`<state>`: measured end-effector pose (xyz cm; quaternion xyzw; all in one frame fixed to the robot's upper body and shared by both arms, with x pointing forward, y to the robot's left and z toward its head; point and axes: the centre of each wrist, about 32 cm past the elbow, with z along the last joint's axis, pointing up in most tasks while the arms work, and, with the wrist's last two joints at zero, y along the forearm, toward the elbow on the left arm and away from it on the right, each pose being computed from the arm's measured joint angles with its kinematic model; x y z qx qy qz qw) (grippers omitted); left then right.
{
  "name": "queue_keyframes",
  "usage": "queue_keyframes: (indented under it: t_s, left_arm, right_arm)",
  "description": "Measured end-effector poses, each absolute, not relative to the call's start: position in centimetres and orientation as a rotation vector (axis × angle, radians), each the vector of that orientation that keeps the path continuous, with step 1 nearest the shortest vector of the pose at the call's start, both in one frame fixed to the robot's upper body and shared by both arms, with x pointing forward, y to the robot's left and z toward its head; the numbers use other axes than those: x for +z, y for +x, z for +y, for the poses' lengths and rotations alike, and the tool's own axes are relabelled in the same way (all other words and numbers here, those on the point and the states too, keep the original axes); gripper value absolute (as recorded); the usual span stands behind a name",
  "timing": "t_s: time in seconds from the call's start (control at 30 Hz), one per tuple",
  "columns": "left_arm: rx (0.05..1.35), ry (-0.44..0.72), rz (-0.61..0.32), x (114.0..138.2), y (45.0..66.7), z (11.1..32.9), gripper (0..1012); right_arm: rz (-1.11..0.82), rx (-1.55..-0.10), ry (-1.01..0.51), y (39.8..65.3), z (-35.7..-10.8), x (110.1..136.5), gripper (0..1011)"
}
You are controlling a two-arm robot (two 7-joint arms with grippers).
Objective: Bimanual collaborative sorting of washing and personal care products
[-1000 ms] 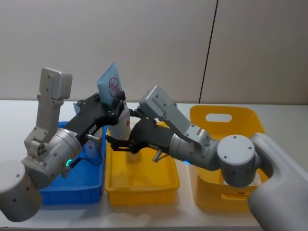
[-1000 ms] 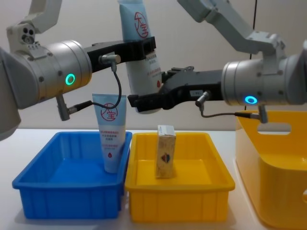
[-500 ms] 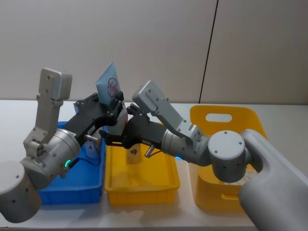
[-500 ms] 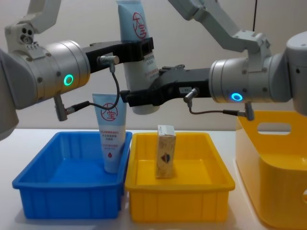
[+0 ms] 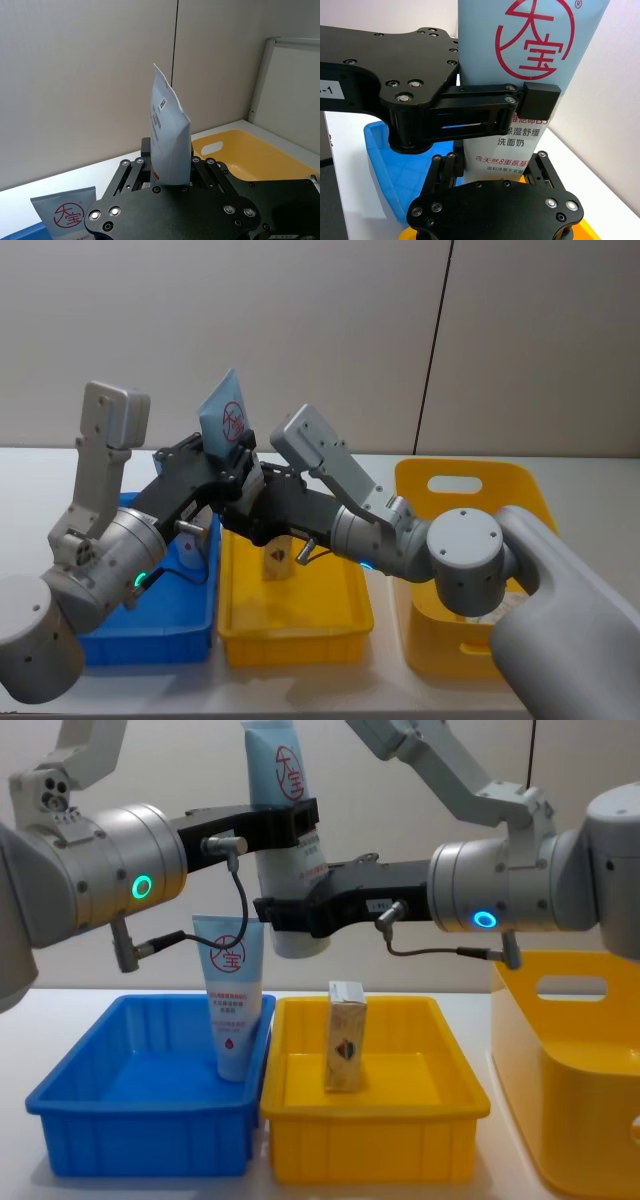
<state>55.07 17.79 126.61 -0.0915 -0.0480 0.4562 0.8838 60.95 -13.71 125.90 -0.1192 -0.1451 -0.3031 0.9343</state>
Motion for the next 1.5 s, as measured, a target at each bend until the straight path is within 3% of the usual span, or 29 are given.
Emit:
queue_keyframes:
  t_s: [0.4, 1.13, 1.5]
  left_arm:
    - [0.951, -0.189, -0.102, 126.60, 55.05, 17.82, 309]
    - [0.952, -0.189, -0.104, 126.62, 55.05, 17.80, 329]
    - [0.951, -0.190, -0.104, 126.63, 55.04, 17.80, 696]
  right_arm:
    - [-0.295, -0.621, -0.242, 61.04, -13.61, 125.92, 368]
    - [-0.294, -0.622, -0.242, 61.08, -13.56, 125.91, 339]
    - [-0.293, -0.621, -0.243, 61.09, -13.56, 125.90, 274]
